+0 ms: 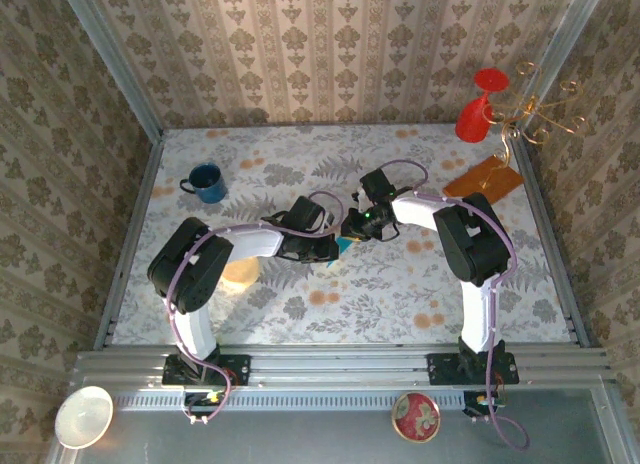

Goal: Fold a paper plane with a square sheet of paper (pick it up from the middle)
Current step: Fold the wing for the fifth time at the center of the table.

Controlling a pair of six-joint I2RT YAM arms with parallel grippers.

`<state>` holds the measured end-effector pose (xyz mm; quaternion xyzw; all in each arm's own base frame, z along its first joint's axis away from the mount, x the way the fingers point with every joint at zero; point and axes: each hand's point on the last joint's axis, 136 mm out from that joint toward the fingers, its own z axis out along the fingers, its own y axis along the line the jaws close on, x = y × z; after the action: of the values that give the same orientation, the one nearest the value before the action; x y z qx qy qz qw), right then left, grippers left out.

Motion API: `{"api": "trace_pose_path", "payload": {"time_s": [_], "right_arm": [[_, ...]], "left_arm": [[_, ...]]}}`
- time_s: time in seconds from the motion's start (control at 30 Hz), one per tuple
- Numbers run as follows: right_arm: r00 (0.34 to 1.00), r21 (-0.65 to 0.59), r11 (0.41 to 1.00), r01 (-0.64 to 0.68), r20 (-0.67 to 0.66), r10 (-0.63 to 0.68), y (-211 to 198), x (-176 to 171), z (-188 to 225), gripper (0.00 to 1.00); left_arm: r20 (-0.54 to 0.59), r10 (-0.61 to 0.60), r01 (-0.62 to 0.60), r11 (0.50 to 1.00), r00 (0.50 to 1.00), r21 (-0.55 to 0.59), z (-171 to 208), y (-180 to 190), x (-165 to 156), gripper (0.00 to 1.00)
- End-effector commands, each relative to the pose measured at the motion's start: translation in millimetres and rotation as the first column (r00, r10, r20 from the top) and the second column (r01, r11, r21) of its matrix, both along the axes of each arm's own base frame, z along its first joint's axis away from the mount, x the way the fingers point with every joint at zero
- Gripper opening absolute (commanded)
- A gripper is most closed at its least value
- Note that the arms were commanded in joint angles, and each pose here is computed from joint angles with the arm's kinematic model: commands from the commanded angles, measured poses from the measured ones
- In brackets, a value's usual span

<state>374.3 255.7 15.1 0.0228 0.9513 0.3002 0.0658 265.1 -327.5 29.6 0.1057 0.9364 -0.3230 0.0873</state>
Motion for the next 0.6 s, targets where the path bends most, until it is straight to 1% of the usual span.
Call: {"api": "trace_pose_path", "payload": {"time_s": [0.0, 0.27, 0.57], "right_arm": [[0.996, -0.114, 0.993, -0.004, -0.090, -0.006, -17.5, -17.6, -34.4, 0.17], [0.994, -0.133, 0.991, -0.005, -0.107, -0.009, -19.7, -18.9, -40.6, 0.17], [0.989, -0.193, 0.981, -0.023, -0.151, -0.007, -30.9, -30.0, -54.5, 0.17]], "left_arm": [[-0.047, 0.009, -0.008, 1.000, 0.999, 0.025, -4.1, 9.6, -11.0, 0.09], [-0.081, 0.014, -0.008, 0.997, 0.997, 0.076, -20.1, 18.6, -17.2, 0.09], [-0.104, 0.028, -0.017, 0.995, 0.994, 0.101, -33.4, 27.3, -19.3, 0.08]]}}
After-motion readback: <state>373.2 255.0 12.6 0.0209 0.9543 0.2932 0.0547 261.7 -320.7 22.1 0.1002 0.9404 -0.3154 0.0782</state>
